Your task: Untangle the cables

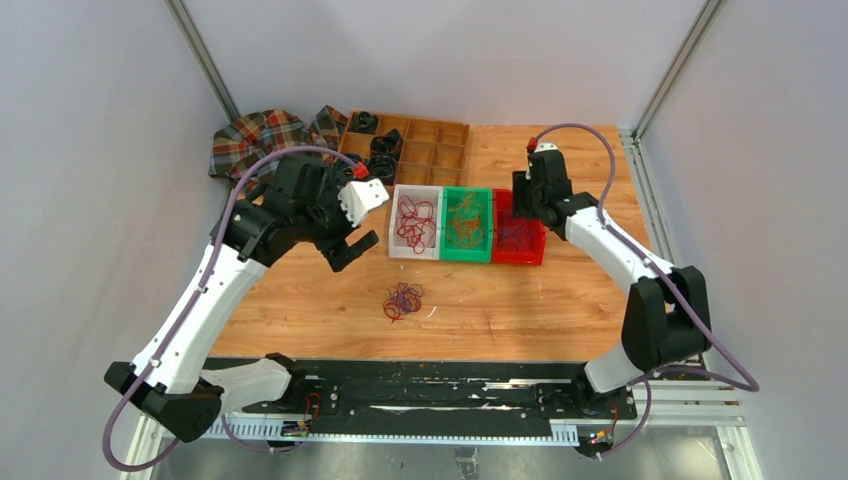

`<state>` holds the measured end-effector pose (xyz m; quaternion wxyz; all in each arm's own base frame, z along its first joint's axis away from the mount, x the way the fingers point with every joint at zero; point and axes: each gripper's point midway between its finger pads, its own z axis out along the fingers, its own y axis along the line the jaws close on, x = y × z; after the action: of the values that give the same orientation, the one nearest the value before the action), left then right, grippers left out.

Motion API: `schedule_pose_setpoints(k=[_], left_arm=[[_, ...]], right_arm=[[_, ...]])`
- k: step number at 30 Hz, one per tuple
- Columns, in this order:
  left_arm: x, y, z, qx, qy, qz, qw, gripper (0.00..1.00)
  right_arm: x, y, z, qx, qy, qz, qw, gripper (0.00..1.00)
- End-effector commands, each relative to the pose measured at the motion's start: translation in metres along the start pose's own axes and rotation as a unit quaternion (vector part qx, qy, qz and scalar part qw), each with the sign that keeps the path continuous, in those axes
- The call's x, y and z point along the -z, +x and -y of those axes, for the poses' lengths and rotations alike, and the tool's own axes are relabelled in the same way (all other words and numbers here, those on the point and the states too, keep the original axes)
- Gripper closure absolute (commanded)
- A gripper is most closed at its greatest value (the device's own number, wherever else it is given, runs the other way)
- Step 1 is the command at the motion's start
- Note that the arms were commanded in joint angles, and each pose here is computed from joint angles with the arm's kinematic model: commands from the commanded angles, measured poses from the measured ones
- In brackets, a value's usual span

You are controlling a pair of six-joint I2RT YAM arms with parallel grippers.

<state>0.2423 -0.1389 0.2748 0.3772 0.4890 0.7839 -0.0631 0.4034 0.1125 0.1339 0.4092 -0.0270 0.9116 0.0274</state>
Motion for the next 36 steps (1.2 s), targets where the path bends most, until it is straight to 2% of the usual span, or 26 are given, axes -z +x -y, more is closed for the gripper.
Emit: schedule_pose_setpoints(k=[1, 5, 8, 12, 15, 17, 19, 24, 27, 32, 36], left_arm=[[-0.003, -0.004, -0.002, 0.003, 0.007, 0.022, 1.000, 0.02], [-0.009, 0.000, 0.002, -0.001, 0.014, 0.030, 0.999, 0.02], [-0.026, 0.009, 0.013, 0.011, 0.037, 0.027, 0.999, 0.02], [-0.055, 0.021, 0.018, 0.033, 0.040, 0.032, 0.998, 0.02], [-0.077, 0.033, 0.019, 0.042, 0.033, 0.032, 0.998, 0.02], [-0.092, 0.041, 0.022, 0.050, 0.033, 0.032, 0.998, 0.01], [-0.106, 0.048, 0.027, 0.064, 0.041, 0.029, 0.997, 0.00], [-0.139, 0.060, 0.037, 0.105, 0.066, 0.017, 0.992, 0.09], [-0.156, 0.065, 0.046, 0.143, 0.088, 0.007, 0.986, 0.11], [-0.173, 0.078, 0.061, 0.200, 0.113, -0.021, 0.973, 0.17], [-0.180, 0.091, 0.071, 0.217, 0.124, -0.039, 0.968, 0.24]], right_arm=[[0.027, -0.008, 0.000, 0.006, 0.006, 0.007, 1.000, 0.51], [0.027, -0.015, -0.012, -0.001, -0.028, 0.025, 0.999, 0.52], [0.008, -0.012, -0.022, -0.012, -0.043, 0.016, 0.999, 0.58], [-0.022, 0.010, -0.020, -0.018, -0.025, -0.015, 0.999, 0.68], [-0.026, 0.017, -0.016, -0.026, -0.014, -0.010, 1.000, 0.70], [-0.013, 0.010, -0.015, -0.029, -0.009, 0.031, 0.999, 0.67], [0.009, -0.005, -0.020, -0.018, -0.008, 0.089, 0.996, 0.59], [0.070, -0.014, -0.052, 0.017, -0.035, 0.180, 0.983, 0.49], [0.097, -0.003, -0.069, 0.020, -0.063, 0.218, 0.974, 0.34], [0.120, 0.027, -0.084, 0.041, -0.065, 0.232, 0.970, 0.32], [0.127, 0.037, -0.091, 0.051, -0.068, 0.244, 0.966, 0.36]])
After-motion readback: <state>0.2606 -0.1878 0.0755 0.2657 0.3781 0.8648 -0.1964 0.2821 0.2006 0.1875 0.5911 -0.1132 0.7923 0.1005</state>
